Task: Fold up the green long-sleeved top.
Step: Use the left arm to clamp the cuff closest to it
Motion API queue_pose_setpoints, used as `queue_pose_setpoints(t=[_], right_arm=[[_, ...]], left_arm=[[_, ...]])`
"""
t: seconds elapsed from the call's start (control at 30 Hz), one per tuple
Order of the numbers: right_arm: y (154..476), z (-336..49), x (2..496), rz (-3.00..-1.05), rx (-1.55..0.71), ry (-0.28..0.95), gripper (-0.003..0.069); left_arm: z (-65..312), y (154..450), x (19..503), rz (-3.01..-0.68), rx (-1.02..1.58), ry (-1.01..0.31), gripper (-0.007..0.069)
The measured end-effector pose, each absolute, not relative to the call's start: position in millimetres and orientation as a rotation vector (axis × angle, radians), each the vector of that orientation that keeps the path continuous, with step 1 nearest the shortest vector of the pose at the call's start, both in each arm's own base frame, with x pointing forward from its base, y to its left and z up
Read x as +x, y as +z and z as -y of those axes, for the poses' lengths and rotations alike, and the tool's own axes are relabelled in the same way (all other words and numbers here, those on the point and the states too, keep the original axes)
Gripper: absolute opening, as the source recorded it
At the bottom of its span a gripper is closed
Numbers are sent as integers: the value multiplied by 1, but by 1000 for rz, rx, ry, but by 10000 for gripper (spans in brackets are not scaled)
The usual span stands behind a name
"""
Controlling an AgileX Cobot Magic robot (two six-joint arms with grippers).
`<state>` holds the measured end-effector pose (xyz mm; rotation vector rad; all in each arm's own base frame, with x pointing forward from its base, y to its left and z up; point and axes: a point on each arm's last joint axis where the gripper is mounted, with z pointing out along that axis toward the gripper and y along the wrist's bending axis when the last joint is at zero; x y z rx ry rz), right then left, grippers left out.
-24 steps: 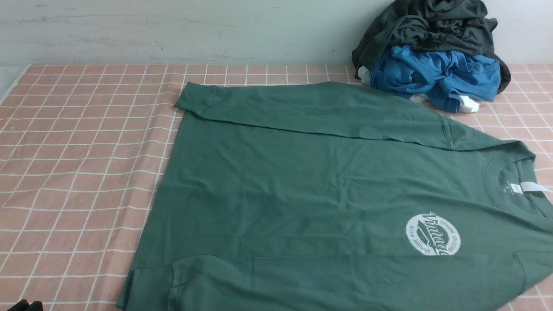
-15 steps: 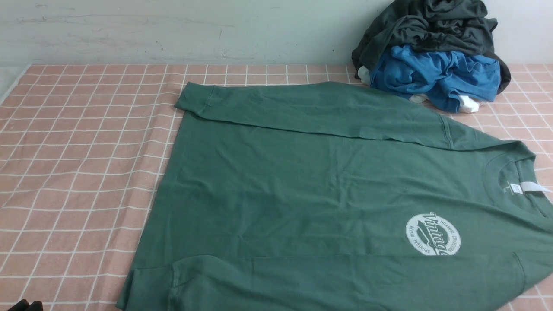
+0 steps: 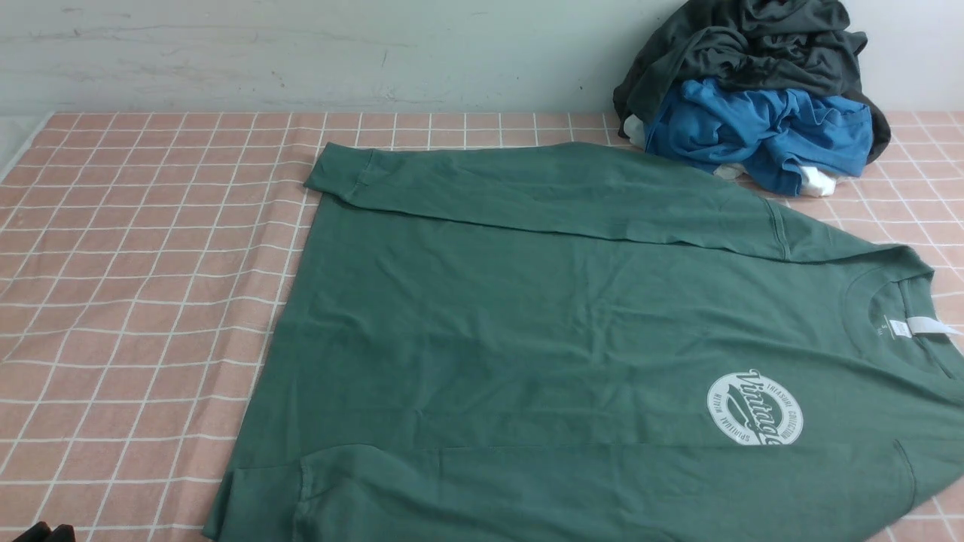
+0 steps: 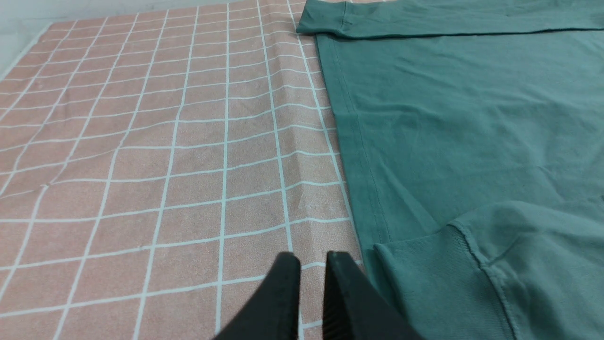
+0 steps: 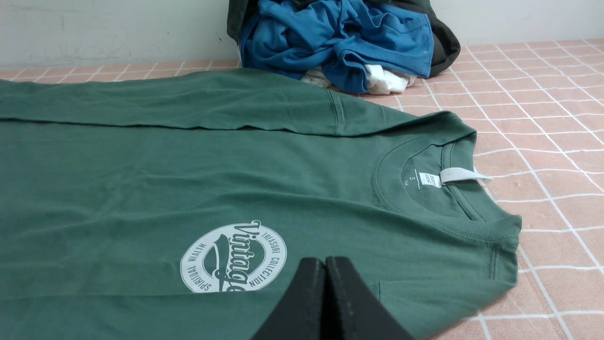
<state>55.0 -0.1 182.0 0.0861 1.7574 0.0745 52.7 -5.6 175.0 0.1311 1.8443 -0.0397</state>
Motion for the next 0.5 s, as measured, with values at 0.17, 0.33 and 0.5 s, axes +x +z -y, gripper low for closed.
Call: queue_pose_setpoints(t=[0.17, 0.33, 0.5], right_arm=[[182, 0, 55, -1757, 86, 74, -13], [184, 0, 55, -1738, 112, 104, -13], [196, -1, 57, -1582, 155, 171, -13]], left_arm=[[6, 176, 53, -1835, 130, -40, 69], [6, 179, 55, -1777, 125, -39, 69], [5, 198, 57, -1563, 142, 0, 69]])
